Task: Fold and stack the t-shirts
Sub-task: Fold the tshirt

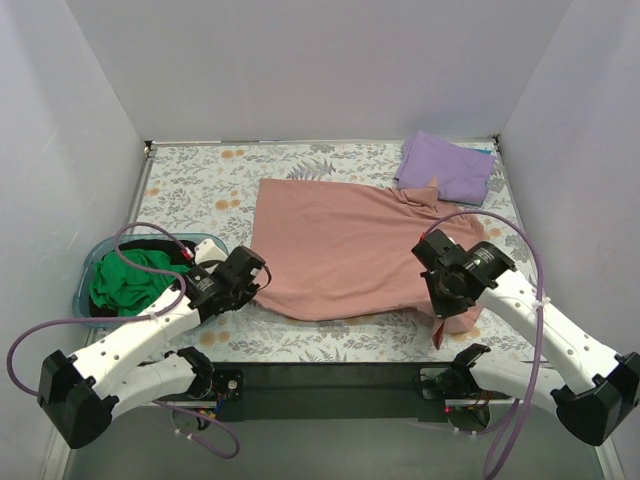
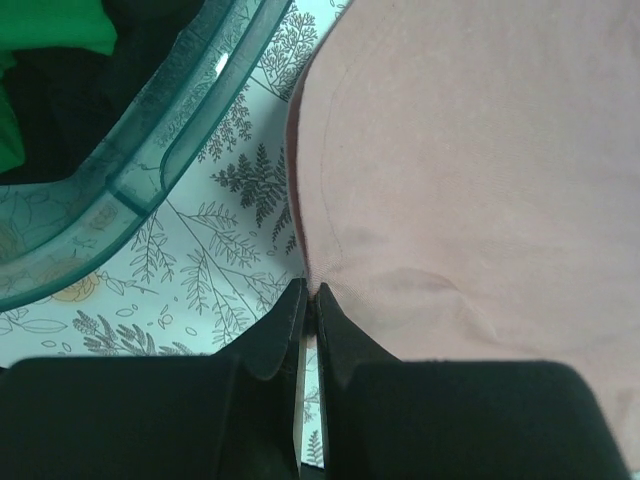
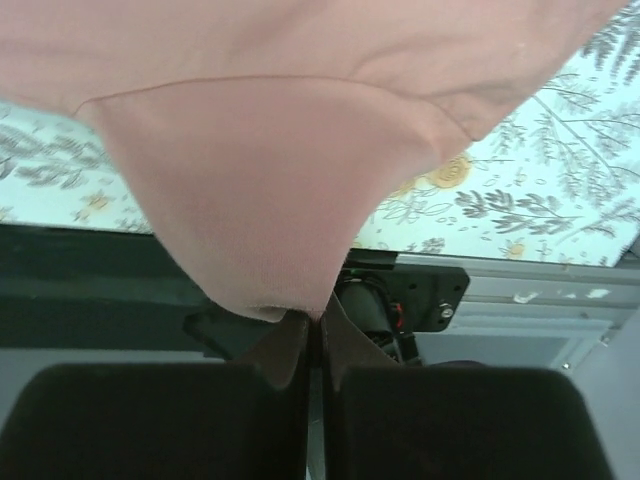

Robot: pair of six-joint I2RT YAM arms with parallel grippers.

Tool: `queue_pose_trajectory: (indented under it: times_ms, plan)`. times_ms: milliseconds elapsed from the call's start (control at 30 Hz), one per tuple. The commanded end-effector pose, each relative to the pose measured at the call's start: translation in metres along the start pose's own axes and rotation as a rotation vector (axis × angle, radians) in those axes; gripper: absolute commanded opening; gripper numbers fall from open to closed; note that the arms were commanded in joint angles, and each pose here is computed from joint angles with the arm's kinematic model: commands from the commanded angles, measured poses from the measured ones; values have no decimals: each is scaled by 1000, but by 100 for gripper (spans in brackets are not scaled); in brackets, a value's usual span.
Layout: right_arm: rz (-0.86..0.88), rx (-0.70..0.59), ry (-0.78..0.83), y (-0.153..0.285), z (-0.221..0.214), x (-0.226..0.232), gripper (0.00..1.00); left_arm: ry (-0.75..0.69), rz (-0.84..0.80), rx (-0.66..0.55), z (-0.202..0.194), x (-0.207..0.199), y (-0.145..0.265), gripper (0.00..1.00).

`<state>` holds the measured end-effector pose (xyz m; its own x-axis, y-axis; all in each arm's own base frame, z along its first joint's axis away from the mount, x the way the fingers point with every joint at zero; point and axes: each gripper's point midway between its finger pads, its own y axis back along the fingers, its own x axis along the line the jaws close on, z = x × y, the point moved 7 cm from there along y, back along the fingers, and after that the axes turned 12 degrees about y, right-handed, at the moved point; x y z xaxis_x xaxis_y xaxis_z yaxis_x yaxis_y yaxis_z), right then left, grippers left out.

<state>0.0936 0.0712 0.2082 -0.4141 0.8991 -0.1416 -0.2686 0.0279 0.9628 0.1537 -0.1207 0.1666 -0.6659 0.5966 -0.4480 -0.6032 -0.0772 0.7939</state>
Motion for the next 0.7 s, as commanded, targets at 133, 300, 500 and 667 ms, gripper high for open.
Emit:
queue_pose_trajectory:
  times_ms: [133,300,500,667]
  plan:
    - [-304,-9,-106,-4,30,-25,1,75,-36,-88,10,-32,-14,0]
    - [-372,-25,-158,-10,52,-33,1,73,-2,-101,21,-49,-37,0]
    - [-413,-36,-182,-27,81,-49,1,87,-27,-93,33,-64,-55,0]
    - [-417,-36,-146,-42,109,-52,1,90,-56,-122,41,-88,-68,0]
